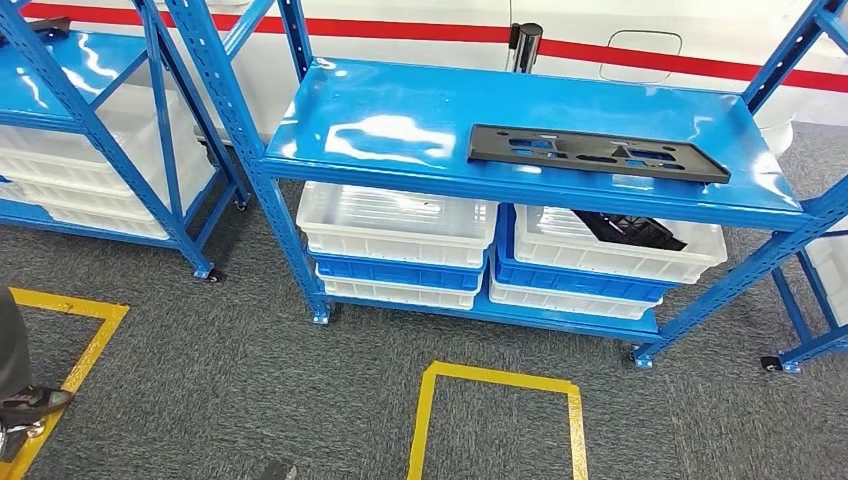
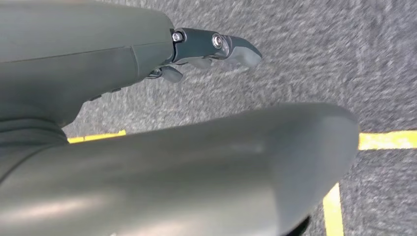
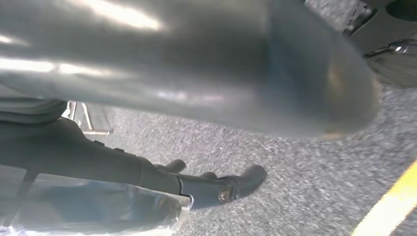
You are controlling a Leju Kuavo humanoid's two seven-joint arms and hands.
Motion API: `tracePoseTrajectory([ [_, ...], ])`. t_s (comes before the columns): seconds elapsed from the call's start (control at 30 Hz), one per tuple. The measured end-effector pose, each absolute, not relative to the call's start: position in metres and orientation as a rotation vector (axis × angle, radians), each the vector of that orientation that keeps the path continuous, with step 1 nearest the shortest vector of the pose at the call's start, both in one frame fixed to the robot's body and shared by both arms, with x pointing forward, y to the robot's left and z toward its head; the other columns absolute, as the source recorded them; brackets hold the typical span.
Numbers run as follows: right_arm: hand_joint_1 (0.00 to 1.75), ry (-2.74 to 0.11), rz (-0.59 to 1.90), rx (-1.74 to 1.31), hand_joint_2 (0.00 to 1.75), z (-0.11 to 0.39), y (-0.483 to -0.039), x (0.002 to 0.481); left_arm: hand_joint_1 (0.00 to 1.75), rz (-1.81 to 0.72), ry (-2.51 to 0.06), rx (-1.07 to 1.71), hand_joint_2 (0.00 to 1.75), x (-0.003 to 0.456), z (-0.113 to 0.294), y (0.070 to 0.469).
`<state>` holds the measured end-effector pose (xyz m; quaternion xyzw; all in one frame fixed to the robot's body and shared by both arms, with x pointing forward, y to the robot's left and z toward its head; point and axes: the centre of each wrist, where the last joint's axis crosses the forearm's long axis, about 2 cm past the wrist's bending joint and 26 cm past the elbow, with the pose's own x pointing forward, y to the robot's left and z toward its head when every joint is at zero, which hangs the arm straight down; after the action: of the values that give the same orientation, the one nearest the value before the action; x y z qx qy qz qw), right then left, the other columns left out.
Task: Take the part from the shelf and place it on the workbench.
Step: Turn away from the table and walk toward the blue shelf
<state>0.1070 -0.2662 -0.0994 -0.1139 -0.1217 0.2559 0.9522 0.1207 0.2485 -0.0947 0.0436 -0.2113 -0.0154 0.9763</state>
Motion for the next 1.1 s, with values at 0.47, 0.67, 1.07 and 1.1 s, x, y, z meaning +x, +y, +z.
tracePoseTrajectory([
  [0.47, 0.0, -0.238, 0.503, -0.228, 0.0, -0.0998, -0.2683, 0.1058, 0.0, -0.033, -0.427, 0.085, 0.0, 0.1217, -0.0942, 0.2466],
  [0.67, 0.0, -0.234, 0.494, -0.225, 0.0, -0.1002, -0.2679, 0.104, 0.0, -0.035, -0.425, 0.083, 0.0, 0.1212, -0.0944, 0.2466],
  [1.07, 0.0, -0.235, 0.487, -0.218, 0.0, -0.1004, -0.2658, 0.1028, 0.0, -0.041, -0.43, 0.085, 0.0, 0.1242, -0.0937, 0.2479],
  [1.1, 0.0, -0.235, 0.487, -0.218, 0.0, -0.1004, -0.2658, 0.1026, 0.0, -0.041, -0.43, 0.085, 0.0, 0.1241, -0.0937, 0.2479],
])
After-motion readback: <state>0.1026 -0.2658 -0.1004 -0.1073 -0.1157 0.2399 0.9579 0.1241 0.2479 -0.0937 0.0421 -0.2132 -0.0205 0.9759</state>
